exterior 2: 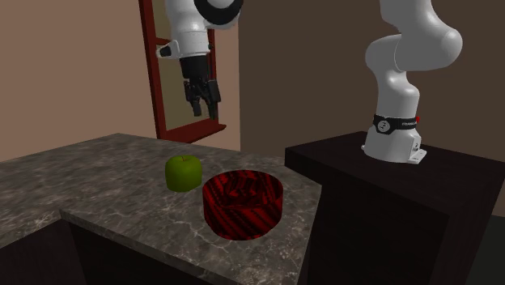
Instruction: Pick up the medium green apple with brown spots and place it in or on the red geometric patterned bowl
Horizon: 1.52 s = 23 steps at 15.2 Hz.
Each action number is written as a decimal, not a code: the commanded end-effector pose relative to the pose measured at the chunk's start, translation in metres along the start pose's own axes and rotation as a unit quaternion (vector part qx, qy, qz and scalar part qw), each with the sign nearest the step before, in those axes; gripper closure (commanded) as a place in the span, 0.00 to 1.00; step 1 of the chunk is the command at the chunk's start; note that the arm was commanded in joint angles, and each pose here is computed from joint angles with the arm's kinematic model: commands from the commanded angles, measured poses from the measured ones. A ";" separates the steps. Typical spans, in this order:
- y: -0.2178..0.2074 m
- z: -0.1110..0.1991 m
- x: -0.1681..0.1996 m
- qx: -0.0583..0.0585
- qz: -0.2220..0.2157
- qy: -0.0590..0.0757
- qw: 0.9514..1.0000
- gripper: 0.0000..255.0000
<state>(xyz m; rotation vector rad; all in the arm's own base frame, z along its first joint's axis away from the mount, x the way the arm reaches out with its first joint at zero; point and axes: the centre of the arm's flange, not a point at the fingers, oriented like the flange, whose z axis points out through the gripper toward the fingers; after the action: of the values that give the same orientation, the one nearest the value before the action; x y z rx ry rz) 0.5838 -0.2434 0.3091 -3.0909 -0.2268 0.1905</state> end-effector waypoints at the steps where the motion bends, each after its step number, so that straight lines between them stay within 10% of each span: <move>1: 0.015 0.015 0.019 0.000 -0.008 -0.004 1.000 0.00; 22: 0.058 0.096 0.068 0.000 -0.028 -0.016 0.999 0.00; 23: 0.058 0.096 0.068 0.000 -0.028 -0.016 0.999 1.00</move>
<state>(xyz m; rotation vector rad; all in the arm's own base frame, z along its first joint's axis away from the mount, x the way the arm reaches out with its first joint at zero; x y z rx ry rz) 0.6472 -0.2876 0.2029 -3.0788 -0.3138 0.2384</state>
